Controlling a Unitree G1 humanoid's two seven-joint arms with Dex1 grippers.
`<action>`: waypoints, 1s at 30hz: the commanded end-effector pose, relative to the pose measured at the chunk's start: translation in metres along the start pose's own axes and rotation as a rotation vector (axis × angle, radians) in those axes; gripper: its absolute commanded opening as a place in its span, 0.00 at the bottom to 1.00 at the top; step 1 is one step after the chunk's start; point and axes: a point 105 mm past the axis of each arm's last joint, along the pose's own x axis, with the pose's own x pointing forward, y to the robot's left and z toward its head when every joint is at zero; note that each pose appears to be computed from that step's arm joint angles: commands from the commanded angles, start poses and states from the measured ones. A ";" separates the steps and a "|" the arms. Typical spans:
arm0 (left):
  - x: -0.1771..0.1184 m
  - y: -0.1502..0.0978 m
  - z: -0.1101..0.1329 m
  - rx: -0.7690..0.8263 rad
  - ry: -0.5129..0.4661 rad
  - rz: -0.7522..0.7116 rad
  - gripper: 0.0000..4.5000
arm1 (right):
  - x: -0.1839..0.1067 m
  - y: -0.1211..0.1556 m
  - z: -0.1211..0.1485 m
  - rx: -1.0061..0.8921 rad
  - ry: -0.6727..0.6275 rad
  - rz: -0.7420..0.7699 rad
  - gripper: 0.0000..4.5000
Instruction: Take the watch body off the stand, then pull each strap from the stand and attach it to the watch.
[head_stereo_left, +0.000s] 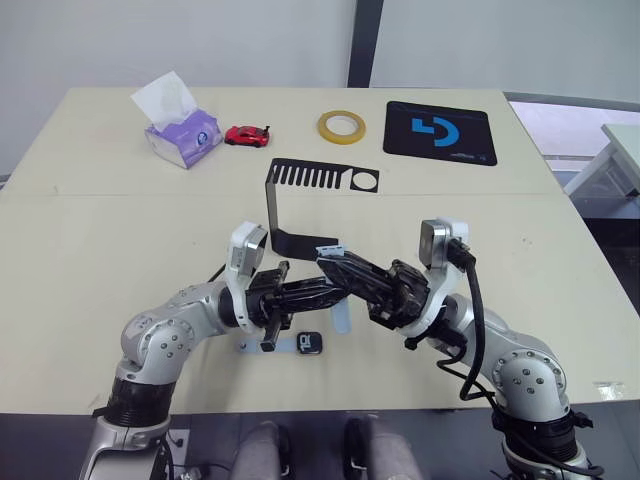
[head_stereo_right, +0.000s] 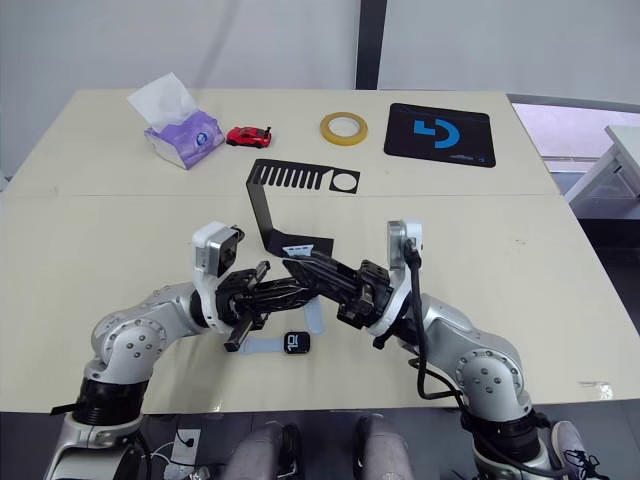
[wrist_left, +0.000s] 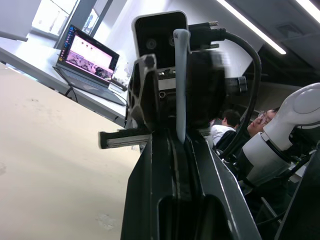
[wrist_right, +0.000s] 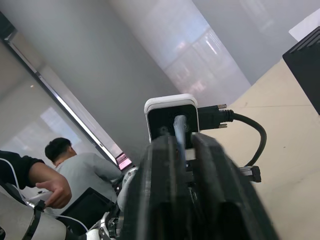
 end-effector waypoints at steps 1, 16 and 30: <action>0.001 -0.010 0.007 0.042 -0.017 -0.034 0.00 | 0.001 0.008 0.003 -0.014 -0.013 0.039 0.01; -0.046 -0.011 0.017 0.269 0.155 0.112 0.81 | -0.017 0.005 0.031 -0.188 -0.060 -0.051 0.00; -0.185 -0.007 0.010 0.529 0.505 0.463 0.99 | -0.133 -0.024 0.037 -0.587 0.177 -0.422 0.00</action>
